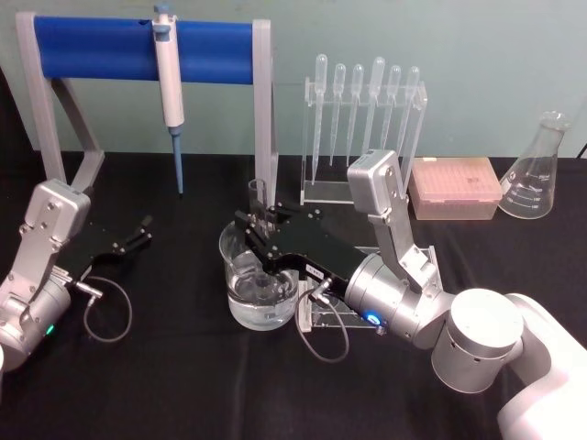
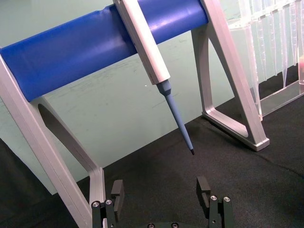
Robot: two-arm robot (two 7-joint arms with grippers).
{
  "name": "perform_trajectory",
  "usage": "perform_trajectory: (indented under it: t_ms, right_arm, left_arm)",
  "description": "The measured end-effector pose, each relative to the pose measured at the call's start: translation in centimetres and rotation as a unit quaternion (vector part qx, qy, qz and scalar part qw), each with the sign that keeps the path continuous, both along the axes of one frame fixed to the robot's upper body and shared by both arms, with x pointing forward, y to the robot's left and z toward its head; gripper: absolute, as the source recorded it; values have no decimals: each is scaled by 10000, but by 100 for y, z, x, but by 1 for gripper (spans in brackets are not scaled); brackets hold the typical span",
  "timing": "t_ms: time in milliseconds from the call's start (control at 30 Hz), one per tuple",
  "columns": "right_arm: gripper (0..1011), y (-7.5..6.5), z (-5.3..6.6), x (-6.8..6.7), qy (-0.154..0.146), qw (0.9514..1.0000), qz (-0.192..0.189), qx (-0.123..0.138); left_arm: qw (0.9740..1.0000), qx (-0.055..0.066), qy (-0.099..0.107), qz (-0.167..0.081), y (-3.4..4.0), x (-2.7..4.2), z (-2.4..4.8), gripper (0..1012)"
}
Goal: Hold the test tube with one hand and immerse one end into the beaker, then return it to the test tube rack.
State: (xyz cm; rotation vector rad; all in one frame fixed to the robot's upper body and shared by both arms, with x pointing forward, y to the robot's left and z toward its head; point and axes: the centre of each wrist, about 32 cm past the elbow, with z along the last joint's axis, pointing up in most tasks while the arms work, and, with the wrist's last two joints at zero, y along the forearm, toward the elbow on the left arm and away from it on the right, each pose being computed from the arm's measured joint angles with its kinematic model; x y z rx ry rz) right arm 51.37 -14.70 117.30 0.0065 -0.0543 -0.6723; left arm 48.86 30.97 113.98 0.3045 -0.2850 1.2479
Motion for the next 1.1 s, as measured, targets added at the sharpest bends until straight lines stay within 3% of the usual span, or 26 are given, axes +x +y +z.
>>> perform_trajectory:
  t_ms: [1100]
  right_arm:
    - [226, 0, 0, 0, 0, 10000, 0, 0]
  left_arm:
    - [10000, 0, 0, 0, 0, 0, 0, 1000]
